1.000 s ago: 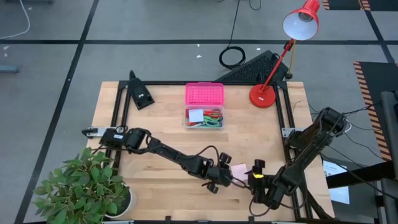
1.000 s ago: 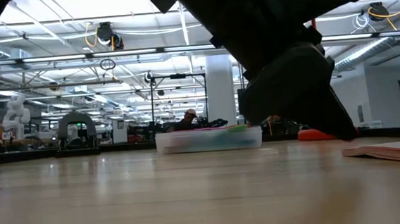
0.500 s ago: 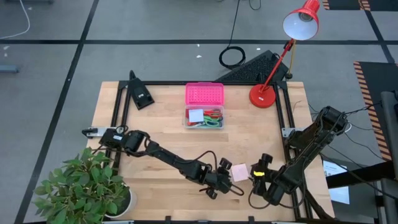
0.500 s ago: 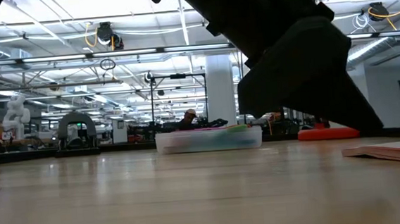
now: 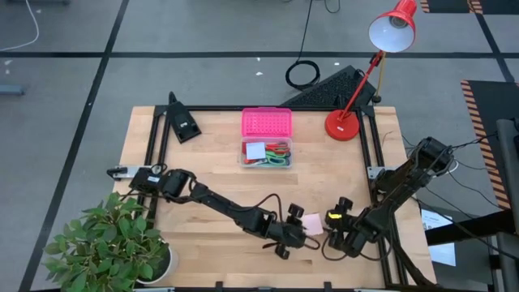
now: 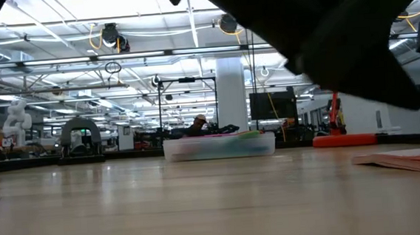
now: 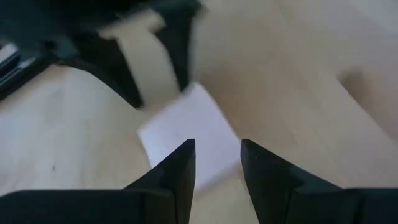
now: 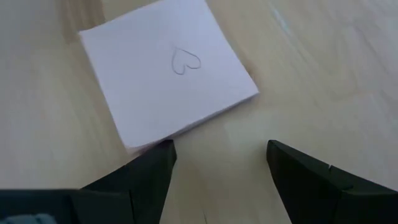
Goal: Pack school essentials
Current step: Put the pink sticky notes into the supply box
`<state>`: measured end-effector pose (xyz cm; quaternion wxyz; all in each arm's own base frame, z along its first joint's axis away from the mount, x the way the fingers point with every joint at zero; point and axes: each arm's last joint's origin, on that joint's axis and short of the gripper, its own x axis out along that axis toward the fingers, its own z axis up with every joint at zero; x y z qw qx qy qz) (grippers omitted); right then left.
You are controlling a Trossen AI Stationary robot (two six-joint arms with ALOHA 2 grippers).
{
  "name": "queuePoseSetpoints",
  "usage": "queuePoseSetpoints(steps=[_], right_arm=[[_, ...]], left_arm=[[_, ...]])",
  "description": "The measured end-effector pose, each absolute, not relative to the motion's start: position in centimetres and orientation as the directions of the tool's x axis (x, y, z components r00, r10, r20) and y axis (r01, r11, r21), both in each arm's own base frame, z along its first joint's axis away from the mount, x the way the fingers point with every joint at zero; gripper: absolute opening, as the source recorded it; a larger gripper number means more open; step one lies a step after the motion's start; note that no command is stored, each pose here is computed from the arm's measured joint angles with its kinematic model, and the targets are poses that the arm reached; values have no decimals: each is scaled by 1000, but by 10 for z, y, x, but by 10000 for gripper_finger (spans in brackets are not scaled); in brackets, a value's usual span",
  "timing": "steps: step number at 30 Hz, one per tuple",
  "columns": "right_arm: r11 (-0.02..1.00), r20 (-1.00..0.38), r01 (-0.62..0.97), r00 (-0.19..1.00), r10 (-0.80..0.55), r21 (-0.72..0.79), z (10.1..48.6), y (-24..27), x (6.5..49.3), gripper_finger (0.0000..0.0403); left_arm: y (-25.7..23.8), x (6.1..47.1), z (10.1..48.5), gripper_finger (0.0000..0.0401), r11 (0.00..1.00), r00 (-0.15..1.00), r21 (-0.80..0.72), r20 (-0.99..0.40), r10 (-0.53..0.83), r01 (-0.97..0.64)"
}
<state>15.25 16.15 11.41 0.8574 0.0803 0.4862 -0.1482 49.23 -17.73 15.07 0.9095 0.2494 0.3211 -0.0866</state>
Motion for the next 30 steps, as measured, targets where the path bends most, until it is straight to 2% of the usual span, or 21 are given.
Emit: queuePoseSetpoints(steps=[5, 10, 20, 27, 30], right_arm=[[954, -845, 299, 516, -142, 23, 114, 163, 158, 255], [956, -830, 281, 551, -92, 80, 115, 167, 164, 255], [972, -754, 167, 657, 15, 165, 124, 175, 181, 255], [972, -751, 141, 659, 48, 186, 127, 177, 181, 255], [967, -739, 158, 673, 43, 200, 132, 175, 182, 255]], left_arm=[[-162, 502, 156, 131, 929, 821, 310, -571, 10, 204], [-142, 504, 151, 131, 961, 776, 241, -629, 49, 135], [-137, 498, 144, 131, 960, 709, 218, -705, 29, 177], [-144, 493, 144, 131, 947, 675, 205, -738, -15, 246], [-153, 492, 149, 131, 944, 695, 203, -718, -36, 259]])
